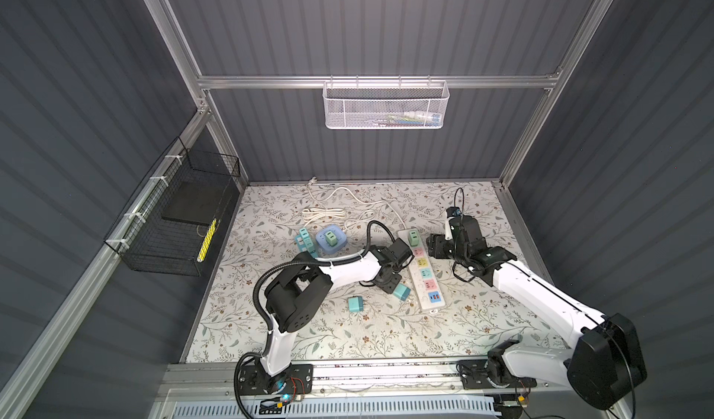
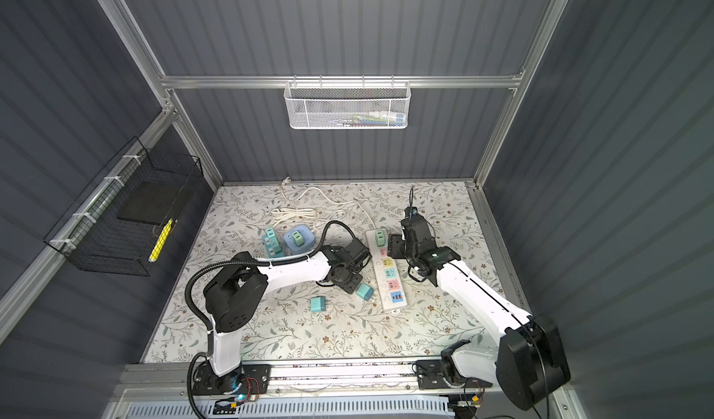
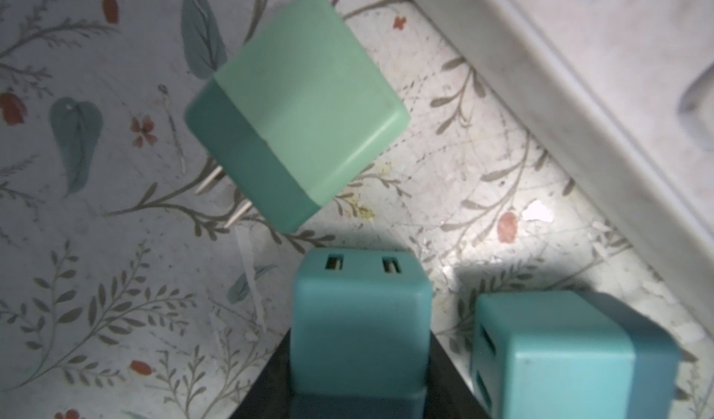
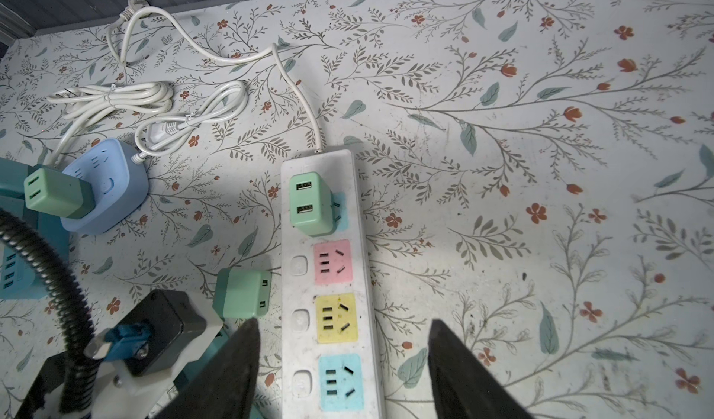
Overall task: Insert the plug
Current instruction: 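Lower left gripper and close it on a teal two-port adapter, then lift the teal adapter with left gripper while right gripper reaches to meet it, then close right gripper on the teal adapter while left gripper opens and withdraws, then press the teal adapter with right gripper into the pink socket beside the green adapter, then open right gripper and lift it off the plugged teal adapter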
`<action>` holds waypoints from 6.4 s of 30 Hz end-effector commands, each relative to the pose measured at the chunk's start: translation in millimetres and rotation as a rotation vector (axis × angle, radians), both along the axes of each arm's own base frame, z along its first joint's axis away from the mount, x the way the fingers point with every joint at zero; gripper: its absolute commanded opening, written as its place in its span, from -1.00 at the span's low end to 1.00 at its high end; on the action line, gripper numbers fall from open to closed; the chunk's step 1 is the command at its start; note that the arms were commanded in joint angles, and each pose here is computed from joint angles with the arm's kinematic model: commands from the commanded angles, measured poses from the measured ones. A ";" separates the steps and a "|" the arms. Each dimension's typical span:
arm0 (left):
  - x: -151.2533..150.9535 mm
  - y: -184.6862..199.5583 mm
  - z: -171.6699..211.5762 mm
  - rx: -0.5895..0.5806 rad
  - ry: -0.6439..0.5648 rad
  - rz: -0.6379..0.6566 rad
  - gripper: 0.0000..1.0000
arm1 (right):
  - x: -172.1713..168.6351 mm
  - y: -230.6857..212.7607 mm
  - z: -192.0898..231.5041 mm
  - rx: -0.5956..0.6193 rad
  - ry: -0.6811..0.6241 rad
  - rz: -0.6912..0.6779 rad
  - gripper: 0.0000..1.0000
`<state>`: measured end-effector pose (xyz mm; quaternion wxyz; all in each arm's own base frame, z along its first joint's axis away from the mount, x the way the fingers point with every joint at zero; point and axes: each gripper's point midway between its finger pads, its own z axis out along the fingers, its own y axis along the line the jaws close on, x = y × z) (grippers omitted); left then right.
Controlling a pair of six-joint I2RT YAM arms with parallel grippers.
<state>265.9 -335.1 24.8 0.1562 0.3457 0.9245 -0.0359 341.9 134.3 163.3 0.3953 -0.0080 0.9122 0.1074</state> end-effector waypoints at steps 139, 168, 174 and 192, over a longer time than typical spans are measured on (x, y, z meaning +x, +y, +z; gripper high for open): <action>8.0 58.5 144.2 -0.455 -0.574 0.123 0.87 | 34.4 39.5 -73.6 -0.137 -0.242 0.088 -0.56; 6.2 66.0 141.8 -0.468 -0.575 0.141 0.87 | 14.2 31.0 -117.8 -0.170 -0.100 0.007 -0.56; 2.7 69.7 138.8 -0.486 -0.571 0.156 0.87 | 0.9 40.0 -125.4 -0.157 -0.044 0.059 -0.56; -8.8 86.4 146.3 -0.522 -0.589 0.173 0.87 | -10.9 52.3 -151.0 -0.221 0.045 0.077 -0.49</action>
